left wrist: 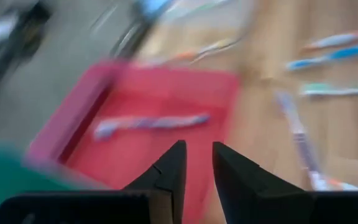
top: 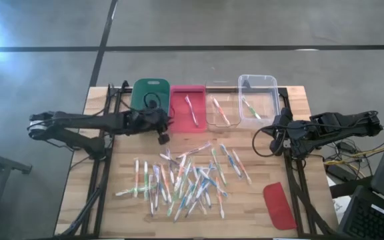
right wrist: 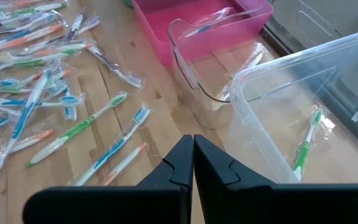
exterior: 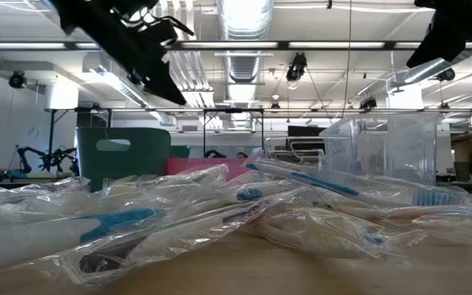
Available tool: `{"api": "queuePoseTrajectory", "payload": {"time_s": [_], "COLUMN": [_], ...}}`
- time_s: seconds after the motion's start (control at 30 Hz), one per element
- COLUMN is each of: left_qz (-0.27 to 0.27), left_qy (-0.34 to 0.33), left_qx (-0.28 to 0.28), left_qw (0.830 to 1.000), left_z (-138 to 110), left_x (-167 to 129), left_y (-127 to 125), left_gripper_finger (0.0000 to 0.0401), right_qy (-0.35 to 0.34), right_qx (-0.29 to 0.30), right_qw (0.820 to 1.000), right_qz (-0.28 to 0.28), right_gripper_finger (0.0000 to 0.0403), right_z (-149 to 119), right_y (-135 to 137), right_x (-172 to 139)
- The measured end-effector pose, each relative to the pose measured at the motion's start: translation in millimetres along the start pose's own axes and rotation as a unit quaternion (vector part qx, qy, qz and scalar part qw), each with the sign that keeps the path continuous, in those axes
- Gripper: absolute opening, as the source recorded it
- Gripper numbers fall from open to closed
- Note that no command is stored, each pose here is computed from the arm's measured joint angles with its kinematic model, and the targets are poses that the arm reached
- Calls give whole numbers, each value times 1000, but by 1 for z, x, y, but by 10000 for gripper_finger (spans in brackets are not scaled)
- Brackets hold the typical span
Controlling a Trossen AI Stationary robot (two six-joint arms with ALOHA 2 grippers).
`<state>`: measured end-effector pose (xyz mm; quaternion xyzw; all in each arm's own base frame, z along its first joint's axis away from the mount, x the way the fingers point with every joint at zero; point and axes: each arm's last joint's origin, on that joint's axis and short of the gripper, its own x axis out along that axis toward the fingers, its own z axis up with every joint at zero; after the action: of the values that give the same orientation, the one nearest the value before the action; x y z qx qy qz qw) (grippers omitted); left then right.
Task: Pick & Place Toothbrushes
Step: Put the violet toothbrush into the green bin
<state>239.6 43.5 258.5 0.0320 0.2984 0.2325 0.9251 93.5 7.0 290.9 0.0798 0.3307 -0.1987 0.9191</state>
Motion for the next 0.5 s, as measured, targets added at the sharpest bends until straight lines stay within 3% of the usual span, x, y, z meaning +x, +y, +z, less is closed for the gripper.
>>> {"api": "queuePoseTrajectory", "payload": {"time_s": [0.1, 0.23, 0.37, 0.5], "left_qz": [43, 99, 112, 117], "left_qy": [39, 41, 18, 17], "left_qx": [-42, -95, -153, -172], "left_qw": [997, 990, 982, 978], "left_z": [14, 31, 34, 27], "left_x": [-12, -29, -41, -51], "left_y": [-2, -8, -22, -38], "left_gripper_finger": [83, 83, 83, 83], "right_qy": [0, 0, 0, 0], "right_qx": [0, 0, 0, 0], "right_qw": [1000, 1000, 1000, 1000], "right_qz": [0, 0, 0, 0], "right_gripper_finger": [8, 8, 8, 8], "right_z": [0, 0, 0, 0], "right_y": [0, 0, 0, 0], "right_x": [0, 0, 0, 0]}}
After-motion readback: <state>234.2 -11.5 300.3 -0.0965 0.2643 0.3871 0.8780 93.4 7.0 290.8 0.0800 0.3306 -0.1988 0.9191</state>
